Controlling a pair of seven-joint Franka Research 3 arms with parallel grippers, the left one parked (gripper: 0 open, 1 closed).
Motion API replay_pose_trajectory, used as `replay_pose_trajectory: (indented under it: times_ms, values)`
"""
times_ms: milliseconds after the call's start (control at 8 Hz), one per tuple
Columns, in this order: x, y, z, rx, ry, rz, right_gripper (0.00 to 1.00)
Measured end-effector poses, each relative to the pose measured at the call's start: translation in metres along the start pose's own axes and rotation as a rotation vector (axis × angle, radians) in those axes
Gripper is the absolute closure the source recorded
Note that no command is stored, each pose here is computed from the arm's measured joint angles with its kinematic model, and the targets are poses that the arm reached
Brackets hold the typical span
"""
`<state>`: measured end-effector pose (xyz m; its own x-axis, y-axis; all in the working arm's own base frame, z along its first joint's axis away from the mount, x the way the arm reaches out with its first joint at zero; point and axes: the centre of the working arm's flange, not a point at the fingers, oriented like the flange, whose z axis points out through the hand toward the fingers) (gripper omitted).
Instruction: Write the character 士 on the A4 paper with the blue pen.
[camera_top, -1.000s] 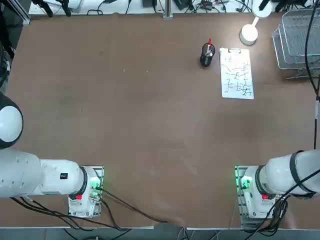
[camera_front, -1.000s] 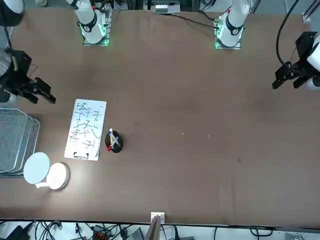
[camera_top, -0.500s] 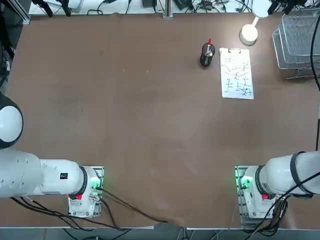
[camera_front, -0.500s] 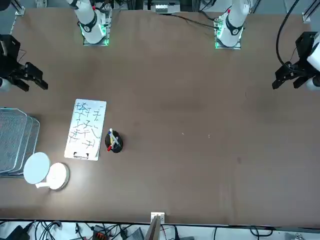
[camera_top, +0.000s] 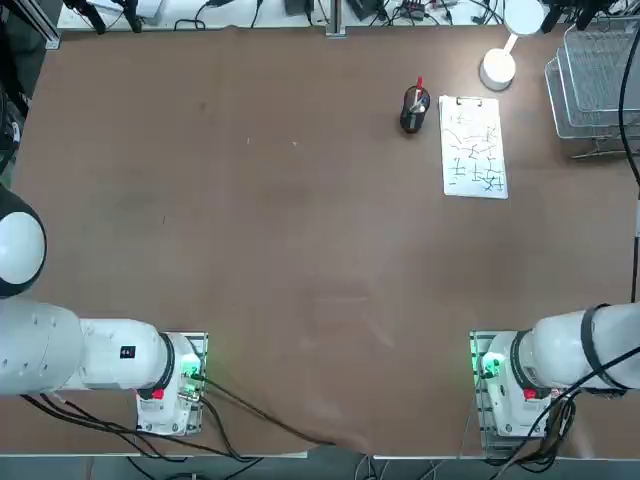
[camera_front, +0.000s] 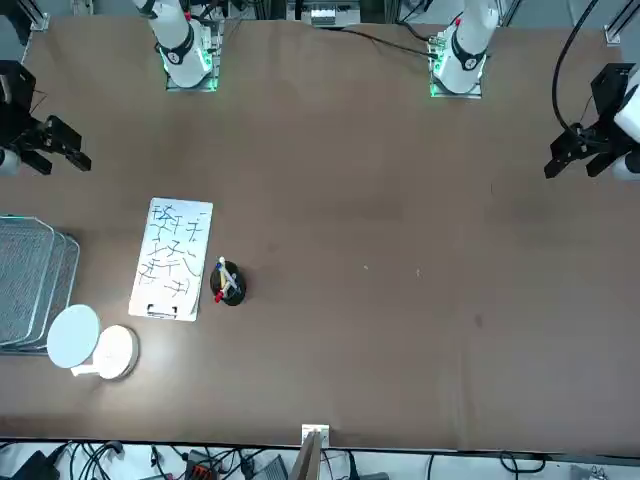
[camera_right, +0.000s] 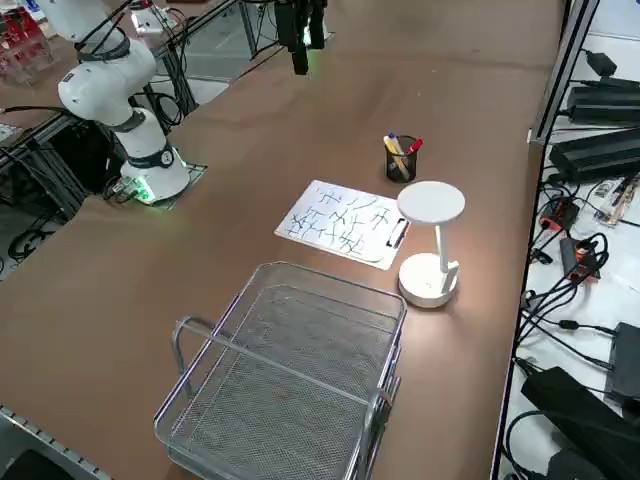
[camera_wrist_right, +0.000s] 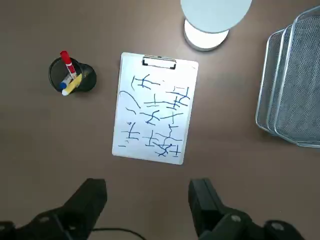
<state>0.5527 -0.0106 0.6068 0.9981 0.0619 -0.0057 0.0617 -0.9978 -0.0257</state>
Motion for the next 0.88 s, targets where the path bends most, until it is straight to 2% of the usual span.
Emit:
replay_pose_trajectory:
  times_ms: [875]
  values:
    - [-0.0006, -0.0061, -0.0045, 0.000, 0.008, -0.004, 0.00]
